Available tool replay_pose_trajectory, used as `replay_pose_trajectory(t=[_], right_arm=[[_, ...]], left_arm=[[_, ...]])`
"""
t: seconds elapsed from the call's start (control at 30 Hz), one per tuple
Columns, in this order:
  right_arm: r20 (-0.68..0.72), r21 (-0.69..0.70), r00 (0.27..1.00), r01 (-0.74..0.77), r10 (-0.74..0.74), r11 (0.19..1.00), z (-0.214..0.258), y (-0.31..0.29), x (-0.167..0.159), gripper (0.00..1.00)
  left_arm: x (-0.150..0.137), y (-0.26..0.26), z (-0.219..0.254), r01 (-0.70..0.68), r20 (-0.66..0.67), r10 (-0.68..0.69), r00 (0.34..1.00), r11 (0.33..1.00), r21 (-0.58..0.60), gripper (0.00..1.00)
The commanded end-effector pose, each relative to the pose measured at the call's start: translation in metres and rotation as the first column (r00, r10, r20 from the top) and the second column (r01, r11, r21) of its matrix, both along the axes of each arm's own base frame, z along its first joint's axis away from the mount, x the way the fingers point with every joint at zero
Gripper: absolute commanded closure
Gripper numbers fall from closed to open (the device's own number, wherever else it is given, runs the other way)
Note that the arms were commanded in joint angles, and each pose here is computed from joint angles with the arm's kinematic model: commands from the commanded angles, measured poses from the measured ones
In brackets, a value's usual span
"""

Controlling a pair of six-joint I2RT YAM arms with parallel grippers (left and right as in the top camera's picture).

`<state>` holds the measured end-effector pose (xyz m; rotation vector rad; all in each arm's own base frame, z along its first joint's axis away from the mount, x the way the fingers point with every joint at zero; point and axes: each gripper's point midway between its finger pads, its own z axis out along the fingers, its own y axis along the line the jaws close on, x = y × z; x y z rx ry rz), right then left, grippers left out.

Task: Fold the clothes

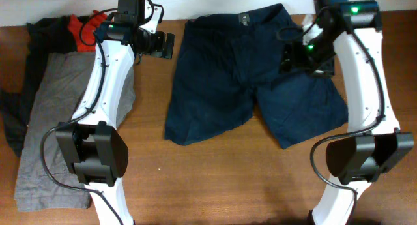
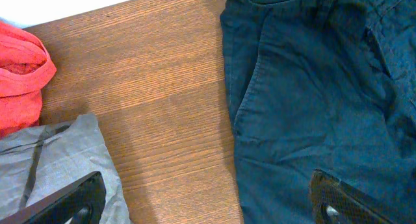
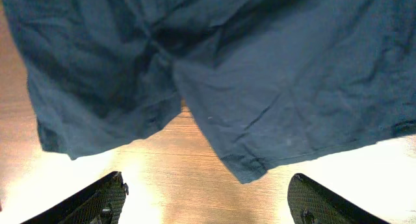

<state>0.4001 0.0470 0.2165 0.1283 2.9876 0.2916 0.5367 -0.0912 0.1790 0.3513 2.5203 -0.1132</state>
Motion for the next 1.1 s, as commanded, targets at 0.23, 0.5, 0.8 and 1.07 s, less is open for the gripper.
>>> replay_pose_trajectory(t=[0.23,0.5,0.8,1.07], right_arm=[[0.073,-0.008,0.982,-0.175,0.175,0.985,0.008,0.075,-0.002,0.15],[0.077,-0.011,0.979,-0.189,0.19,0.982,0.009,0.075,-0.002,0.16],[0.07,-0.055,0.981,-0.18,0.183,0.982,0.01,0.067,-0.004,0.16],[0.045,-0.16,0.985,-0.158,0.167,0.974,0.005,0.048,-0.006,0.14]], left_arm=[[0.0,0.0,-0.006,0.013,-0.011,-0.012,1.0,1.0,0.005,0.01],[0.0,0.0,-0.006,0.012,-0.011,-0.012,1.0,1.0,0.005,0.01],[0.0,0.0,-0.006,0.012,-0.011,-0.012,1.0,1.0,0.005,0.01],[0.0,0.0,-0.007,0.013,-0.011,-0.012,1.0,1.0,0.005,0.01]])
